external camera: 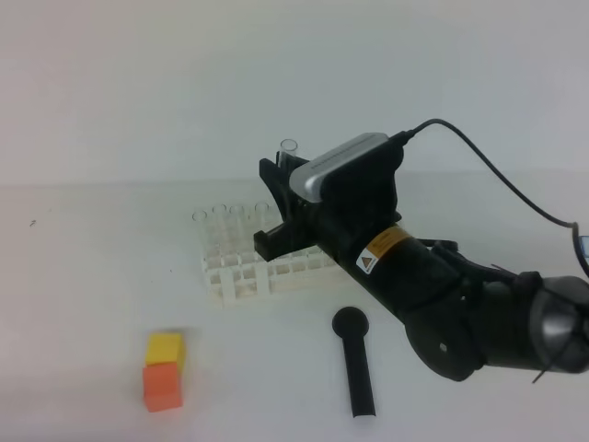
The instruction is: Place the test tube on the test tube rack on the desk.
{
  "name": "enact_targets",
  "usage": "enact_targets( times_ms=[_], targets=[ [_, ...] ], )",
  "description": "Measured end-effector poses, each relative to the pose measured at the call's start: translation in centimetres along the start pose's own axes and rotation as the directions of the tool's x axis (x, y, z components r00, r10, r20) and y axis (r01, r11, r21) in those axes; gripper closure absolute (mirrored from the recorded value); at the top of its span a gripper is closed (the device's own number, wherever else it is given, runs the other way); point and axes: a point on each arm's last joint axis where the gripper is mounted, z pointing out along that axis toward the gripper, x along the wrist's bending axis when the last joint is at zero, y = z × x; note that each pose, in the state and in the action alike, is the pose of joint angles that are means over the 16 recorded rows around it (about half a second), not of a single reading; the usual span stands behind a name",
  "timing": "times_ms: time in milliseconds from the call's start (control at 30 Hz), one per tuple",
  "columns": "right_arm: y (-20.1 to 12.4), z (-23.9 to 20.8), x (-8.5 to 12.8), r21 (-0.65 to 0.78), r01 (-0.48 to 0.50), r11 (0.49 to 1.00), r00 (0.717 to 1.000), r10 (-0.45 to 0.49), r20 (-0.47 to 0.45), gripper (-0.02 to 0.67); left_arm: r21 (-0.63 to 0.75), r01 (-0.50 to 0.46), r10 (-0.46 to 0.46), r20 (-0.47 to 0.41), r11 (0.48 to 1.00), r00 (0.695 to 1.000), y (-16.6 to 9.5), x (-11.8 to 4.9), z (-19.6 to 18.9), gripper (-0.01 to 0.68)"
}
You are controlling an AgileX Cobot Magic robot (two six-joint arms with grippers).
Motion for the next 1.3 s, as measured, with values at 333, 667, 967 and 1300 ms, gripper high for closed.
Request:
enact_targets(
  times_ms=[333, 667, 967, 1300],
  targets=[
    [-1.6, 2.1, 0.5, 0.027, 0.024, 0.999, 0.999, -0.023, -0.028, 0.53, 0.0, 0.0, 0.0, 0.0, 1.0, 1.0, 0.0, 0.0, 0.0, 0.674],
    [-3.1, 2.9, 0.3, 0.089, 0.098, 0.991, 0.995, -0.097, -0.008, 0.53, 0.0, 0.0, 0.0, 0.0, 1.0, 1.0, 0.0, 0.0, 0.0, 0.674],
    [-3.4, 3.0, -0.1, 0.107, 0.125, 0.986, 0.992, -0.127, 0.012, 0.53, 0.0, 0.0, 0.0, 0.0, 1.0, 1.0, 0.0, 0.0, 0.0, 0.674],
    [-3.9, 3.1, -0.4, 0.1, 0.086, 0.991, 0.995, -0.09, 0.037, 0.53, 0.0, 0.0, 0.0, 0.0, 1.0, 1.0, 0.0, 0.0, 0.0, 0.674]
  ],
)
